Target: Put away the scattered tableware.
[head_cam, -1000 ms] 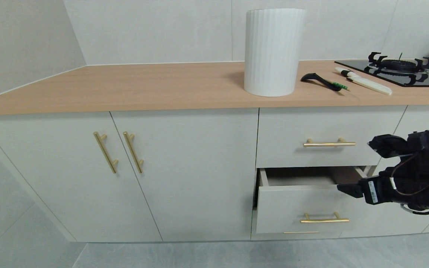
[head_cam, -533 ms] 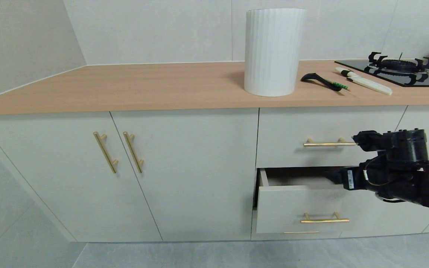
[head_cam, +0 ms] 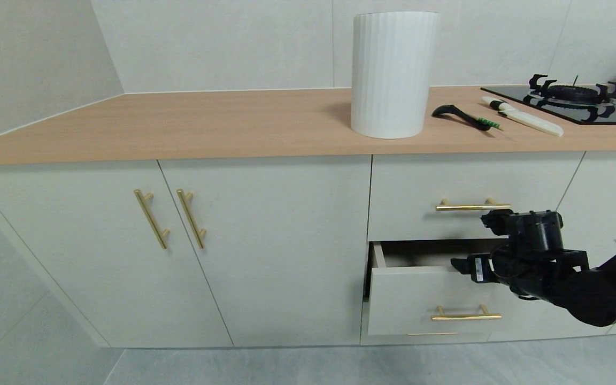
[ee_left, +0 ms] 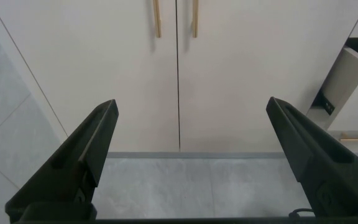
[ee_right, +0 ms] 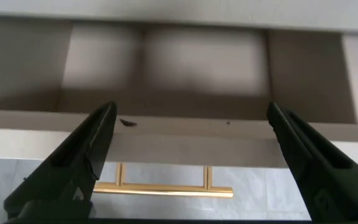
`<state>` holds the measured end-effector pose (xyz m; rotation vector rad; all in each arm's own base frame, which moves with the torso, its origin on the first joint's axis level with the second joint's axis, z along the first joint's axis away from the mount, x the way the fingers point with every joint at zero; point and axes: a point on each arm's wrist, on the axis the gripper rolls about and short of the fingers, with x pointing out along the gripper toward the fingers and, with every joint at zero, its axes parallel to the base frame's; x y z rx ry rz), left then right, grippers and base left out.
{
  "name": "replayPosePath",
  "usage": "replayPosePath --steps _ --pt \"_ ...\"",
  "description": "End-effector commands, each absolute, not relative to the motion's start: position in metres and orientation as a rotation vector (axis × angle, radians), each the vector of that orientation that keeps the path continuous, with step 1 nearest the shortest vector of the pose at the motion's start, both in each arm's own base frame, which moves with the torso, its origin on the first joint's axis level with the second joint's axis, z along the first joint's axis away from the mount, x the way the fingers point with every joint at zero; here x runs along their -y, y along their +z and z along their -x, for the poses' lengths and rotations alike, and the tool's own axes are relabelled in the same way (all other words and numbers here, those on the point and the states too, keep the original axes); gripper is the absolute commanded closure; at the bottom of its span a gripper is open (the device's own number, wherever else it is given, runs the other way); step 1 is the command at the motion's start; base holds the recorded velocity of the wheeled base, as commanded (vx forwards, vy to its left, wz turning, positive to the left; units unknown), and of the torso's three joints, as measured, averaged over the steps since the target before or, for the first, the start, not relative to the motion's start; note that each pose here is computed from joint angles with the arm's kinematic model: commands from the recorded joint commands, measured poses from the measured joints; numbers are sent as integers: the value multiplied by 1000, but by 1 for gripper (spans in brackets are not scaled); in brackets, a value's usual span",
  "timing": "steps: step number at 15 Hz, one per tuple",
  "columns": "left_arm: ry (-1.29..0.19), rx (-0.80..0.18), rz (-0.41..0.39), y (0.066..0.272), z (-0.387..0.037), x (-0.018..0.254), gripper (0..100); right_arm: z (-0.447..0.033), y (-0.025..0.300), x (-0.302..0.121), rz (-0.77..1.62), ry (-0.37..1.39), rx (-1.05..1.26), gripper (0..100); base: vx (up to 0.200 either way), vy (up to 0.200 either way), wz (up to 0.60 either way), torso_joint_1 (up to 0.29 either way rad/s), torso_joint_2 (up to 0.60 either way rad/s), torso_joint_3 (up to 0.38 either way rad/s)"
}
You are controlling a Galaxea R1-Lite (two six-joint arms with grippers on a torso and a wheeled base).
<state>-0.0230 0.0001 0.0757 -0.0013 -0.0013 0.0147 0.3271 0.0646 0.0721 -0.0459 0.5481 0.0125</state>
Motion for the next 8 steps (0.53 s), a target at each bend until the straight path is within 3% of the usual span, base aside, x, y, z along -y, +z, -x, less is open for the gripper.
replayPosePath --steps 1,8 --pt "15 0 2 76 23 0 0 -328 64 -65 53 13 -574 0 0 0 0 0 0 0" --pt "15 0 2 76 23 0 0 -312 76 -62 71 19 -656 0 0 0 0 0 0 0"
